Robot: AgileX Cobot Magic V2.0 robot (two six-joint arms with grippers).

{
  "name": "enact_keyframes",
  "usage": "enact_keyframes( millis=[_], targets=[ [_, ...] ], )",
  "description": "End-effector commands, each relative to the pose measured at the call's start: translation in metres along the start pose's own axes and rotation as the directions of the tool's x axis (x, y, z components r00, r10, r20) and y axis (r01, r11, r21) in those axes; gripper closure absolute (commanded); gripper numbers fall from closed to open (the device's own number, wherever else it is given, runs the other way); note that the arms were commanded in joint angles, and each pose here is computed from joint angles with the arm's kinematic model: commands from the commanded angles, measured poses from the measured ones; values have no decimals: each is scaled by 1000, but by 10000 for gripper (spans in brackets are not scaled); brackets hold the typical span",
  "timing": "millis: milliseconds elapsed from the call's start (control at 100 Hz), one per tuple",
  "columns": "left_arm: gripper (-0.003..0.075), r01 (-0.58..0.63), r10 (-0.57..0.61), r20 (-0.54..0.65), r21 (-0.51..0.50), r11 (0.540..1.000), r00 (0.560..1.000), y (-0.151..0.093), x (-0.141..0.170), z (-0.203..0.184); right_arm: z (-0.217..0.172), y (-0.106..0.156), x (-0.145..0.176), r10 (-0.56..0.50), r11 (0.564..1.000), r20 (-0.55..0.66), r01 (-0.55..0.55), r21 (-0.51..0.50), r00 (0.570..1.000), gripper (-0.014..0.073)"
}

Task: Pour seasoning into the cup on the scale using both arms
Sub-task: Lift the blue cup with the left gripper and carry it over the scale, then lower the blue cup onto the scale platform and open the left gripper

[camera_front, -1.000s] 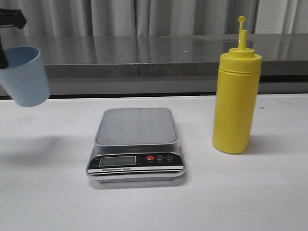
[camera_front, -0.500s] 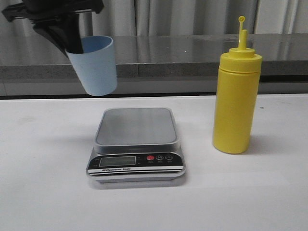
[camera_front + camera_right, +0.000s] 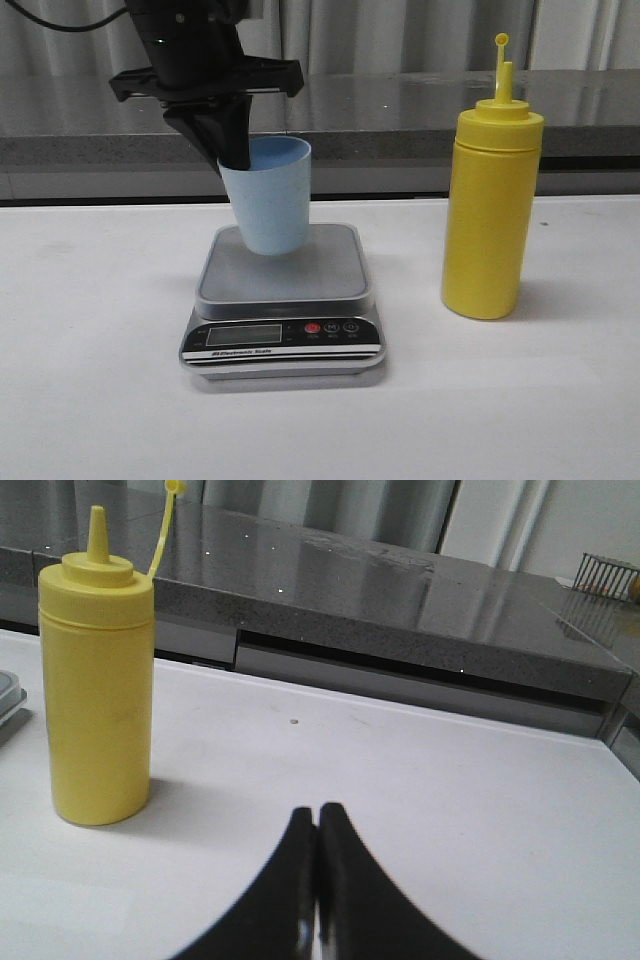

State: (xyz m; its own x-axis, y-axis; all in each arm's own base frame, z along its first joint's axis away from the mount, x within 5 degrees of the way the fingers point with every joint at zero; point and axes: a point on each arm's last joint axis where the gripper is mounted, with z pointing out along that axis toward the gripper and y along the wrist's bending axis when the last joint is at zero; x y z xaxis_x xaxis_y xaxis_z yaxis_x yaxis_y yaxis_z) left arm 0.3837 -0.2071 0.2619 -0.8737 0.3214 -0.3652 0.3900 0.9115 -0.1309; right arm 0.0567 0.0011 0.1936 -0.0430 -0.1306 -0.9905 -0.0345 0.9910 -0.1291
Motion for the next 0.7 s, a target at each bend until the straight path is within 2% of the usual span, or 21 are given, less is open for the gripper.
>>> enact_keyframes(
  millis=[0,590,690],
  targets=[
    [738,-10,8,83,23,1000,997,-8,-8,-26,-2,-1,-8,-9,1000,95,8,10,995,663],
    [735,-12,10,67,34,999,998,-9,-7,-20,-2,-1,-8,-9,1000,95,8,10,995,663],
    [678,-15,12,67,34,999,998,-9,-7,-20,-2,-1,-8,-9,1000,95,8,10,995,663]
  ],
)
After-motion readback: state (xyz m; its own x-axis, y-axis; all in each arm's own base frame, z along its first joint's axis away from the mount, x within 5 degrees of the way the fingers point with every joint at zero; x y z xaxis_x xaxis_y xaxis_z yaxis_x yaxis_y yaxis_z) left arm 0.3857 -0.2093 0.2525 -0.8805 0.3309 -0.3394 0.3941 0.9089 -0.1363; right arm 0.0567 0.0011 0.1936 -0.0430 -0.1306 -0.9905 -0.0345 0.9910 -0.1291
